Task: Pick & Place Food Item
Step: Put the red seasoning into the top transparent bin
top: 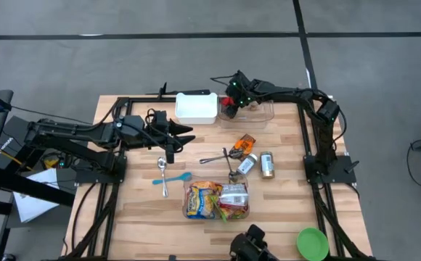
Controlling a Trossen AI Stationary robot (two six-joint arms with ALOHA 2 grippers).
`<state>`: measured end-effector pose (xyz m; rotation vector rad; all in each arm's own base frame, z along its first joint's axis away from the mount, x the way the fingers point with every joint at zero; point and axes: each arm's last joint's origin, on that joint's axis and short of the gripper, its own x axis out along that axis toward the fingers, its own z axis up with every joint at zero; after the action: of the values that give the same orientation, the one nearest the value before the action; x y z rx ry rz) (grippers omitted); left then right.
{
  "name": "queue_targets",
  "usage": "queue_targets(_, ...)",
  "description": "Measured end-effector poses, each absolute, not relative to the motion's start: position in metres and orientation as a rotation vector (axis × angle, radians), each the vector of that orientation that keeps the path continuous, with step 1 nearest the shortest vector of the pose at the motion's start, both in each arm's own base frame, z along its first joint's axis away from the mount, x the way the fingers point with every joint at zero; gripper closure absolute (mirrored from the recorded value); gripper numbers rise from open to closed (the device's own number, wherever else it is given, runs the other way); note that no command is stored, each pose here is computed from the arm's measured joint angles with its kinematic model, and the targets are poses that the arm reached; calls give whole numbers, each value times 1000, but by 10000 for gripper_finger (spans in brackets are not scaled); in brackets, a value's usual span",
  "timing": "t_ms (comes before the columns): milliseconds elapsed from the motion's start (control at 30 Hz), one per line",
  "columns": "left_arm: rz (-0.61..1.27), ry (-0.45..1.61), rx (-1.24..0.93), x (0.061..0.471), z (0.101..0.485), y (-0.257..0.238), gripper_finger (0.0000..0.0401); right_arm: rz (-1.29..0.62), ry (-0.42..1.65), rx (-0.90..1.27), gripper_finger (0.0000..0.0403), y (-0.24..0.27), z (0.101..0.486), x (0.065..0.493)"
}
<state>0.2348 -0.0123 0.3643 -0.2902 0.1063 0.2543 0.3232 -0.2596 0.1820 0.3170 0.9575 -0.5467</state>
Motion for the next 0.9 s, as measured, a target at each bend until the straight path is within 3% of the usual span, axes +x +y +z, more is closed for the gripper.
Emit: queue_targets(900, 254, 106, -290, 235, 364, -12, 242, -660, 1117, 214, 132, -255, 182, 313)
